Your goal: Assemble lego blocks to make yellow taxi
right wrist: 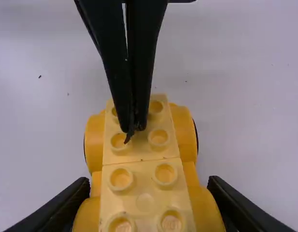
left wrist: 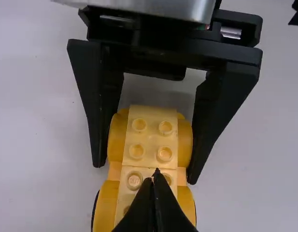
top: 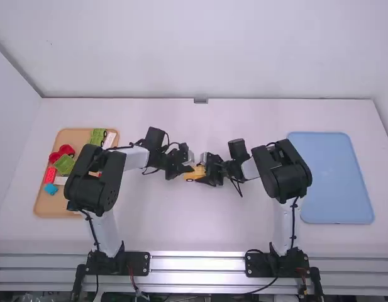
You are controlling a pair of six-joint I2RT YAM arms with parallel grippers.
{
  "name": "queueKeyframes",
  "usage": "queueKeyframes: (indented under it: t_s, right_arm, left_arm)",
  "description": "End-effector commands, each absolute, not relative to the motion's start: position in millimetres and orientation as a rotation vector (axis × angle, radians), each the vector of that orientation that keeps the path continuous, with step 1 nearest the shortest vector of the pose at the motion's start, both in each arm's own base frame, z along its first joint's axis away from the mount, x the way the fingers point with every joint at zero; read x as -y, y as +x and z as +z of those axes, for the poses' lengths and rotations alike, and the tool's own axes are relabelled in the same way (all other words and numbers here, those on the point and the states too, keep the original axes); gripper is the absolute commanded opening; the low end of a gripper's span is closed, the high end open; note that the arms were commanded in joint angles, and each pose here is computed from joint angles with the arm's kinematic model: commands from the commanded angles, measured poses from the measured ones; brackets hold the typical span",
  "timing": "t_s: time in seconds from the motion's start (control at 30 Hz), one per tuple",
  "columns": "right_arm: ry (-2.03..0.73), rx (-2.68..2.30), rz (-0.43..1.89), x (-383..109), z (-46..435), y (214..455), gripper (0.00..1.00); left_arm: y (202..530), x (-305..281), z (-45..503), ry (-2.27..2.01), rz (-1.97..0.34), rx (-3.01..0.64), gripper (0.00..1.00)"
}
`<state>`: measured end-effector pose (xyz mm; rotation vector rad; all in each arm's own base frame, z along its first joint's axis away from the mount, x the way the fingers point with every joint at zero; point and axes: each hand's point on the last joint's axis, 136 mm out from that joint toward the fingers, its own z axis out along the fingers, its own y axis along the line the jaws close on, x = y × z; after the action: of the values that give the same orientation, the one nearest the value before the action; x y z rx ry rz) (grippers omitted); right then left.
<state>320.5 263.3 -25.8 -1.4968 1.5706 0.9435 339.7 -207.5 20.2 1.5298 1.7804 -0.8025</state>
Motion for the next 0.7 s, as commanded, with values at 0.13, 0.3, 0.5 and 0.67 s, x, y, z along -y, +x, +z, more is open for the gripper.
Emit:
queueKeyframes:
  t_s: [0.13,0.3,0.5,0.67]
  right_arm:
    - [-1.503,-1.616,0.927,-261.9,-35.7,319.8,0.67]
    - [-1.499,-1.604,0.926,-264.3,-31.4,325.3,0.71]
    - [-1.440,-1.651,0.956,-268.3,-23.5,335.9,0.81]
    - [-1.462,-1.629,0.954,-276.5,-21.2,334.9,0.80]
  left_arm:
    - [356.5,178.4,18.2,1.583,-0.591,-1.957,0.85]
    - [377.7,180.0,81.3,1.565,-0.509,-1.873,0.99]
    - [383.0,178.3,118.8,1.546,-0.430,-1.808,0.99]
    - [380.6,175.0,123.6,1.490,-0.439,-1.874,0.99]
